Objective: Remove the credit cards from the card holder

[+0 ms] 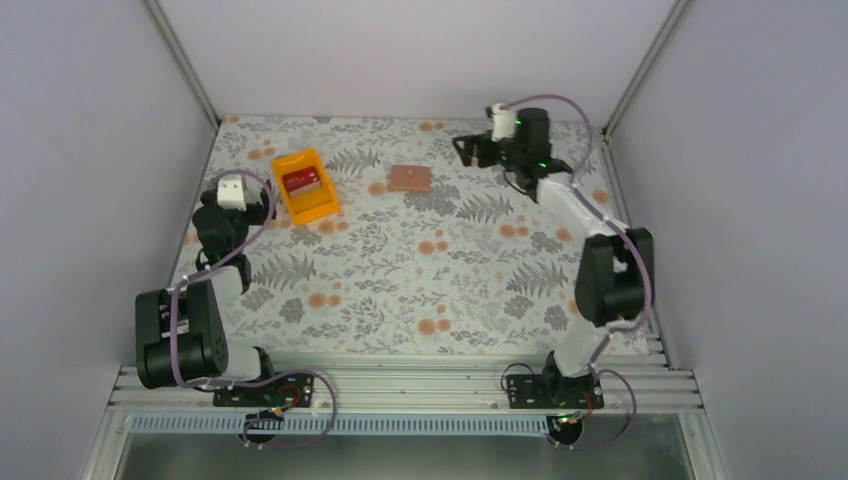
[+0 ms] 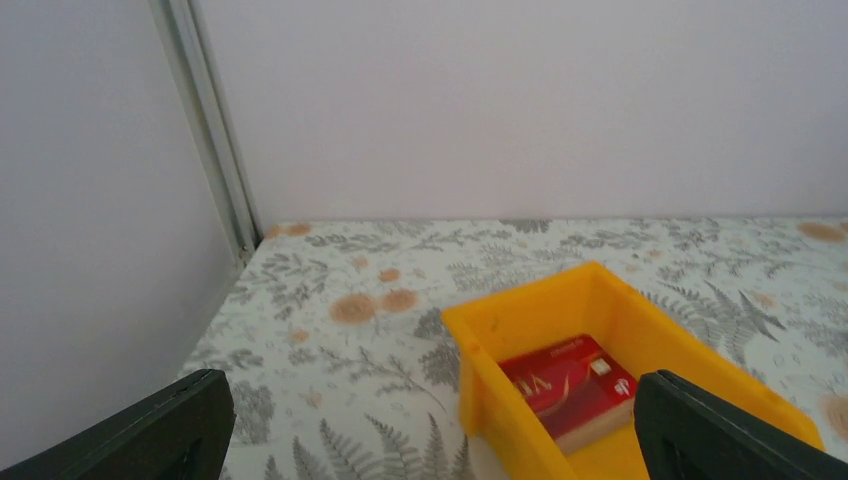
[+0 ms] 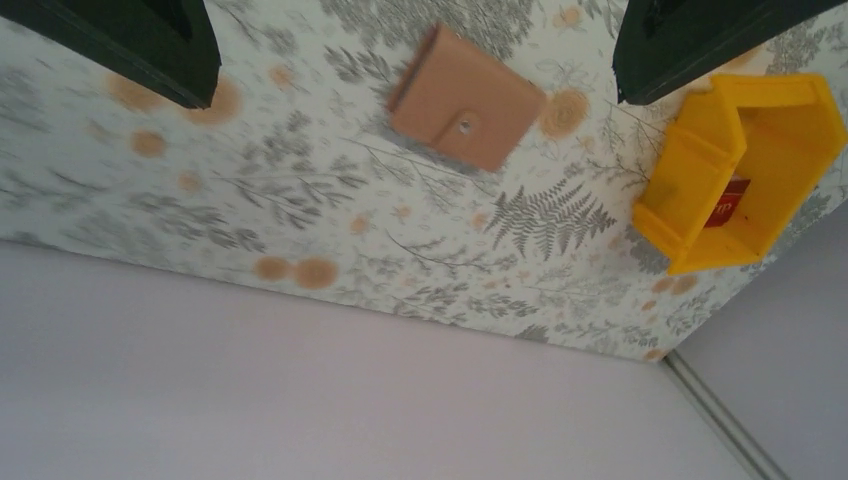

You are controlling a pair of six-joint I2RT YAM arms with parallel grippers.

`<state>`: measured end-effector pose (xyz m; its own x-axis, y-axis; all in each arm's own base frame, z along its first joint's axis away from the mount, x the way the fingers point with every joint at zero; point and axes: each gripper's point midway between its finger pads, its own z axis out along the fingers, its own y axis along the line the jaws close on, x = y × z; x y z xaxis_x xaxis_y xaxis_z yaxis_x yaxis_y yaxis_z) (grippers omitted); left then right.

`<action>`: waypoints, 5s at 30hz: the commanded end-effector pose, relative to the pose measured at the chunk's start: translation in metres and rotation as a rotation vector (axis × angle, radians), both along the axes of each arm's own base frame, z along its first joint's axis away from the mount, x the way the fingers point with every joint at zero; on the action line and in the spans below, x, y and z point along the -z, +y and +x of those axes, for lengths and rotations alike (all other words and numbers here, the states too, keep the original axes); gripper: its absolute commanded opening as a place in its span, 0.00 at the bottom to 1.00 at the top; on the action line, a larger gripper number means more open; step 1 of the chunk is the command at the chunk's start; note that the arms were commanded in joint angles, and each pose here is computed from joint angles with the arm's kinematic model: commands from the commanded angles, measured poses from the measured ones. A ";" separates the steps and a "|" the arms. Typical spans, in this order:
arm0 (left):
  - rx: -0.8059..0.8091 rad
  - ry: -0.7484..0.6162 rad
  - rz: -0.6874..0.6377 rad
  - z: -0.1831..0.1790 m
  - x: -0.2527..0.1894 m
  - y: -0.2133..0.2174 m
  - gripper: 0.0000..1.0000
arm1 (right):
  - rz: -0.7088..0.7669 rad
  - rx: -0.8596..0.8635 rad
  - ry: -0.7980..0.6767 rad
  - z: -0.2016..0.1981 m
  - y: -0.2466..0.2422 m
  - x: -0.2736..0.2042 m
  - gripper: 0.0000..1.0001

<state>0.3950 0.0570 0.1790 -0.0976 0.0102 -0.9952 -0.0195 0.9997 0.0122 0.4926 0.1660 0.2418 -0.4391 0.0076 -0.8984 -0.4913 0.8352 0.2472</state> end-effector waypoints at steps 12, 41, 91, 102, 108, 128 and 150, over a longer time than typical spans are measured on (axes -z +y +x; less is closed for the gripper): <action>-0.037 0.262 0.086 0.041 -0.053 0.034 1.00 | -0.077 -0.093 0.475 0.069 0.103 0.140 0.91; 0.140 0.379 -0.015 0.033 -0.053 -0.001 1.00 | 0.247 -0.320 0.725 0.033 0.134 0.214 0.04; 0.724 0.496 0.176 -0.042 -0.071 -0.131 0.95 | -0.806 -0.537 0.704 -0.243 0.166 0.234 0.92; 0.722 0.477 0.174 -0.044 -0.078 -0.131 0.95 | -0.788 -0.435 0.712 -0.240 0.164 0.237 0.32; 0.724 0.479 0.173 -0.044 -0.079 -0.131 0.95 | -0.606 -0.407 0.750 -0.228 0.183 0.224 0.18; 1.090 0.322 -0.143 -0.072 -0.192 -0.208 0.95 | 0.349 -0.196 0.191 -0.109 0.195 -0.122 0.04; 1.142 0.327 -0.157 -0.060 -0.182 -0.254 0.40 | 0.403 -0.326 0.063 -0.150 0.221 -0.187 0.05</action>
<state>0.3328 -0.1928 0.3585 -0.3851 0.1399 -0.9122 0.8496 0.4398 -0.2912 0.3573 0.3865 0.3863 -0.5978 0.1751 -0.7823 -0.6124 0.5299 0.5867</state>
